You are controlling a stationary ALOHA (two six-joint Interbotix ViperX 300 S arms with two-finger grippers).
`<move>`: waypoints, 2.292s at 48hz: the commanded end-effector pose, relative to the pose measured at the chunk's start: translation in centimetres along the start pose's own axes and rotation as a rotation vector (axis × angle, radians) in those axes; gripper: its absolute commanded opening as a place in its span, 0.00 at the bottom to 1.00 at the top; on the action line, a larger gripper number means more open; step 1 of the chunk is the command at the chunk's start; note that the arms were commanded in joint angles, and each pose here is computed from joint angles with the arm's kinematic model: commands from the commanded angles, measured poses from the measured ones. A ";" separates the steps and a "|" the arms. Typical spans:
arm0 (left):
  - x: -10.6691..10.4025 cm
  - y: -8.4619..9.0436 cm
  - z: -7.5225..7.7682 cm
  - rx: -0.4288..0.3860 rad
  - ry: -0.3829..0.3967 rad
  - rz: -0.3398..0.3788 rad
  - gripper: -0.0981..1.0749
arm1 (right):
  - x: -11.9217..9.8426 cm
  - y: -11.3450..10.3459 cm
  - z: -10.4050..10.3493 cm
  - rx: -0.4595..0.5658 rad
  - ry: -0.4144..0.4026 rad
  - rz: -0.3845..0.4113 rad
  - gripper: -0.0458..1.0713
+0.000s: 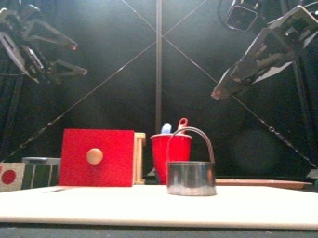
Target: Put cookie cutter into open drawer
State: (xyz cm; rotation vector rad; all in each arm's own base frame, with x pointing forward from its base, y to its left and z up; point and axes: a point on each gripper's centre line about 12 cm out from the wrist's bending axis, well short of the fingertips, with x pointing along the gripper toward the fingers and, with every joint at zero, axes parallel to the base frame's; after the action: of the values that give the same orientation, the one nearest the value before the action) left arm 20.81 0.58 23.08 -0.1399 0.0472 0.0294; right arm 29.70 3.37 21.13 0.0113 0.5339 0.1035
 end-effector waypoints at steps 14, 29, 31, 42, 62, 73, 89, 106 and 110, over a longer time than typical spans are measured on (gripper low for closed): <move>0.3 -0.2 1.0 0.014 -0.030 -0.008 0.94 | -0.5 0.0 1.2 -0.005 -0.045 0.002 0.92; 3.4 -1.1 2.6 0.088 0.049 -0.042 0.94 | -1.2 0.0 1.0 -0.015 -0.056 0.001 0.92; 4.2 -1.2 2.6 0.096 0.080 -0.042 0.94 | -1.3 -0.1 0.9 -0.015 -0.054 0.001 0.92; 9.2 -2.1 1.6 0.125 0.239 -0.059 0.94 | -1.7 -0.1 0.2 -0.011 -0.048 0.000 0.92; 16.4 -4.7 -1.7 0.162 0.408 -0.113 0.94 | -2.2 -0.5 -1.8 0.006 0.022 -0.028 0.92; 19.4 -5.2 -3.7 0.180 0.576 -0.091 0.94 | -2.4 -0.6 -2.2 0.007 0.041 -0.038 0.92; 22.0 -7.6 -5.1 0.210 0.707 -0.107 0.94 | -2.4 -0.7 -2.9 0.009 0.060 -0.041 0.92; 23.8 -8.1 -6.8 0.178 0.755 -0.098 0.94 | -2.5 -0.7 -3.9 0.037 0.084 -0.040 0.92; 24.3 -8.1 -7.0 0.164 0.762 -0.091 0.93 | -2.4 -0.7 -4.1 0.042 0.090 -0.041 0.92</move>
State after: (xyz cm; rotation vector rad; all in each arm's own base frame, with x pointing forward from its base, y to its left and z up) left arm 43.99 -7.77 14.57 0.0345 0.8425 -0.1252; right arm 25.50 2.37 18.21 0.0268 0.6494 0.0530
